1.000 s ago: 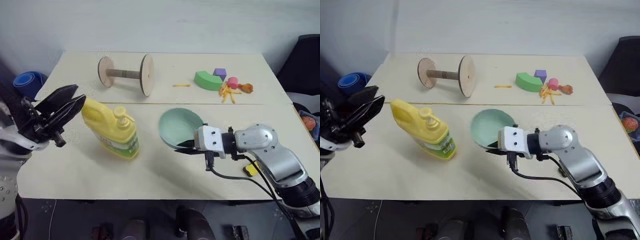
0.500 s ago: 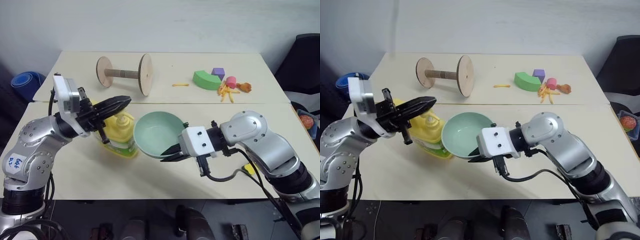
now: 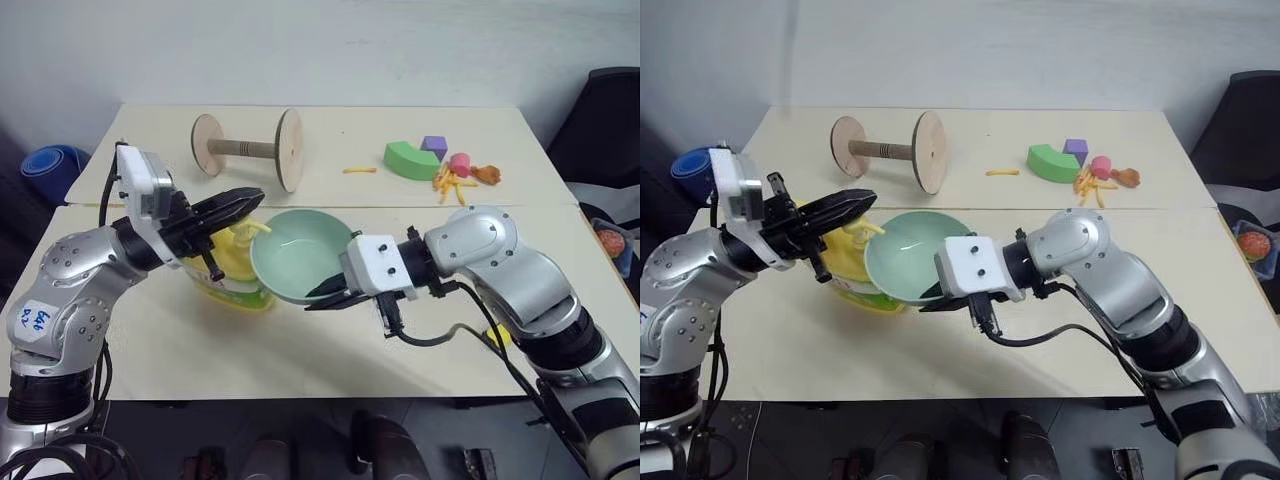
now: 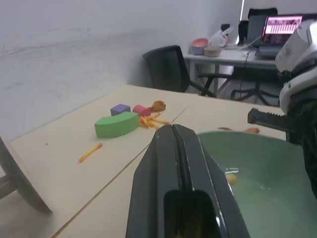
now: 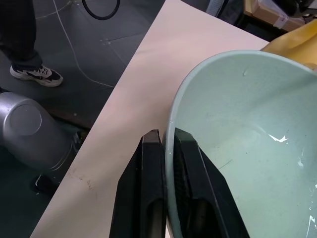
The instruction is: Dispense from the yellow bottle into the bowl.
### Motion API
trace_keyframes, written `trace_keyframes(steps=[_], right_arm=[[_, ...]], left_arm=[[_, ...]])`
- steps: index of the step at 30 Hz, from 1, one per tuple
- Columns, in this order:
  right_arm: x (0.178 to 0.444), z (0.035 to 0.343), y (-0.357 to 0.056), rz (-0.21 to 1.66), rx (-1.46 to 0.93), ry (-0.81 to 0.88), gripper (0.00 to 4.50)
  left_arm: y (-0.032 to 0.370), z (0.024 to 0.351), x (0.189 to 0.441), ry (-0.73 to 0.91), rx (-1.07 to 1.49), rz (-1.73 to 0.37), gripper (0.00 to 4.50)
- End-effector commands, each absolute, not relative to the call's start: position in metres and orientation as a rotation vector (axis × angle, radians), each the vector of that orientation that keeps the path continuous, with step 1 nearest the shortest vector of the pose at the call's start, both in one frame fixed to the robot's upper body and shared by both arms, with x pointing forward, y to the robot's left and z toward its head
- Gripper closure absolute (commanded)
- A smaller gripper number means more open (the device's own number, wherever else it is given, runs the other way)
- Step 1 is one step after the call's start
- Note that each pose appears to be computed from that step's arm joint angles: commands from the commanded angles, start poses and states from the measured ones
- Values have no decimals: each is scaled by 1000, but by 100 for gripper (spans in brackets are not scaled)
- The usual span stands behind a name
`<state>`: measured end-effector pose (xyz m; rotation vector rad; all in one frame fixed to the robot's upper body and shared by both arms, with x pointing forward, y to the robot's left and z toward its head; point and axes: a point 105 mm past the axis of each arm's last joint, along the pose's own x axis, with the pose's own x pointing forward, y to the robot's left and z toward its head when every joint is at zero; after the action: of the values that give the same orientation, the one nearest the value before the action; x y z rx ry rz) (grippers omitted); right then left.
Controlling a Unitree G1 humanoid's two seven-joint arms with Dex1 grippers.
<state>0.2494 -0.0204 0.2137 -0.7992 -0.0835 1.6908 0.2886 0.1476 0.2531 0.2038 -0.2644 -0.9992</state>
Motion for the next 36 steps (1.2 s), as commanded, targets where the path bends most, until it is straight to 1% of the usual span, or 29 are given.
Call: trace_keyframes(steps=[1, 3, 5, 9, 14, 17, 19, 21, 23, 24, 26, 27, 28, 30, 32, 34, 36], right_arm=[[247, 226, -15, 1696, -814, -135, 450], [248, 226, -15, 1696, -809, -134, 450], [250, 226, -13, 1696, -803, -135, 450], [251, 227, -13, 1697, -798, -133, 450], [252, 227, -13, 1698, -794, -130, 450], [252, 228, -13, 1692, -790, -131, 450], [254, 228, -14, 1680, -784, -132, 450], [256, 226, -21, 1659, -788, -121, 450], [257, 224, -26, 1645, -794, -111, 450], [259, 220, -33, 1631, -800, -89, 450], [267, 202, -57, 1578, -792, 3, 450], [269, 193, -68, 1563, -794, 42, 450], [273, 184, -77, 1542, -778, 78, 450], [281, 162, -93, 1502, -756, 140, 450], [294, 141, -105, 1460, -773, 184, 450], [306, 127, -108, 1422, -777, 176, 450], [318, 113, -113, 1383, -778, 177, 450]], left_arm=[[147, 210, 296, -65, 193, -974, 448], [147, 205, 295, -42, 197, -971, 448], [147, 191, 294, 9, 205, -970, 448], [152, 173, 294, 69, 175, -943, 448], [157, 160, 294, 105, 142, -918, 448], [157, 166, 295, 63, 122, -912, 448], [158, 181, 296, -16, 74, -905, 448], [164, 203, 296, -124, 40, -895, 448], [168, 216, 294, -180, 23, -890, 448], [171, 224, 291, -227, 31, -897, 448], [187, 248, 283, -379, 77, -870, 448], [194, 256, 278, -430, 88, -866, 448], [201, 259, 274, -440, 84, -866, 448], [217, 253, 268, -394, 106, -853, 448], [236, 243, 263, -348, 162, -792, 448], [254, 231, 255, -311, 190, -748, 448], [266, 213, 245, -241, 218, -731, 448]])
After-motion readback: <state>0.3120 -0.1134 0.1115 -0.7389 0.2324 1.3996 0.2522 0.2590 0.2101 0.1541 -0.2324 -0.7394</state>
